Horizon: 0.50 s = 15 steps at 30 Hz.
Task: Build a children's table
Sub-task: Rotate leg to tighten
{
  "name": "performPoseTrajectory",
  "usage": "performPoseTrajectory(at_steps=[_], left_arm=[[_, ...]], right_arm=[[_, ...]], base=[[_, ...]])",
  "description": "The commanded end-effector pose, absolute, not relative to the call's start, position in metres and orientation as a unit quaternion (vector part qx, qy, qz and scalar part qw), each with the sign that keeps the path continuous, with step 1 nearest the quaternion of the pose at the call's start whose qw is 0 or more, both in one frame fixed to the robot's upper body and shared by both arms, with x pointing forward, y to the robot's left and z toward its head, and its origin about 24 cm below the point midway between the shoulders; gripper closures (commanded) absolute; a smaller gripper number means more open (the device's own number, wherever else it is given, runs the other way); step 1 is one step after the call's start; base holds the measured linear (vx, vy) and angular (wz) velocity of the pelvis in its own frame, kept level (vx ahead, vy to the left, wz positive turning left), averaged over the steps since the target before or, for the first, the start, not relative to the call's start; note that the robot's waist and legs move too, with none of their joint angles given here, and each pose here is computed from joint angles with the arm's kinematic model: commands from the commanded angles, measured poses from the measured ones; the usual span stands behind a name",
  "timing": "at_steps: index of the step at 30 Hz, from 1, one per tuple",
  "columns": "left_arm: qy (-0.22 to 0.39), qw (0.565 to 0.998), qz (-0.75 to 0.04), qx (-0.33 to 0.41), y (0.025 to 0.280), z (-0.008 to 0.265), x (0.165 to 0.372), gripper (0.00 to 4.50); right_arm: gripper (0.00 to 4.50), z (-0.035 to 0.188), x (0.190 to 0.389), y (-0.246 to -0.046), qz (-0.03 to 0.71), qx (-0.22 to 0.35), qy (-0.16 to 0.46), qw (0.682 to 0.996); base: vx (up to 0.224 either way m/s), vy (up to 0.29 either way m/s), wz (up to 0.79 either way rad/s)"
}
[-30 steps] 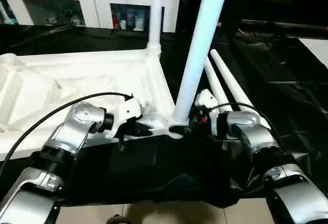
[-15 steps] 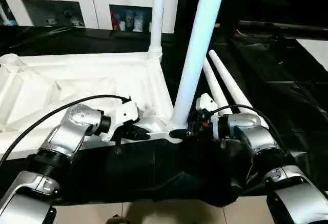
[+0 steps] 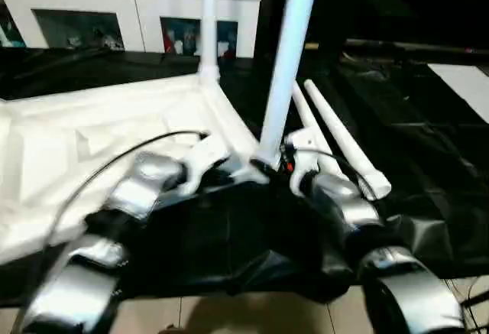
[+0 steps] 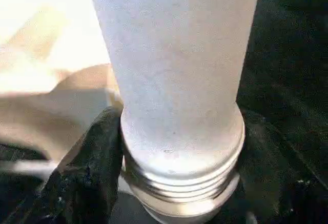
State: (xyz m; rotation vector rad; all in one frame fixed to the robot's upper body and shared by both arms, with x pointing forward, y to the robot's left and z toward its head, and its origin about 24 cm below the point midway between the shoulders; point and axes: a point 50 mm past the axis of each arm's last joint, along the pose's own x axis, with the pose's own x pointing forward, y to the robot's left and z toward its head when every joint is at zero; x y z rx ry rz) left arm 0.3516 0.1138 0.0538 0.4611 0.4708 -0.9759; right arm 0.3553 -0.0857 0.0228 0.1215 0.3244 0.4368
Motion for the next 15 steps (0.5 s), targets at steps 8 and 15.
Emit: performPoseTrajectory(at_steps=[8,15], left_arm=[[0.183,0.787,-0.516,0.286,0.080,0.044,0.348,4.50],[0.162,0.776,-0.533,0.296,0.079,0.045,0.348,4.50]], right_arm=[[1.73,0.013,0.354,-0.074,0.114,0.091,0.192,0.970],[0.89,0.027,0.357,-0.081,0.153,0.058,0.128,0.978]], base=[[0.000,0.000,0.00],[0.000,0.000,0.00]])
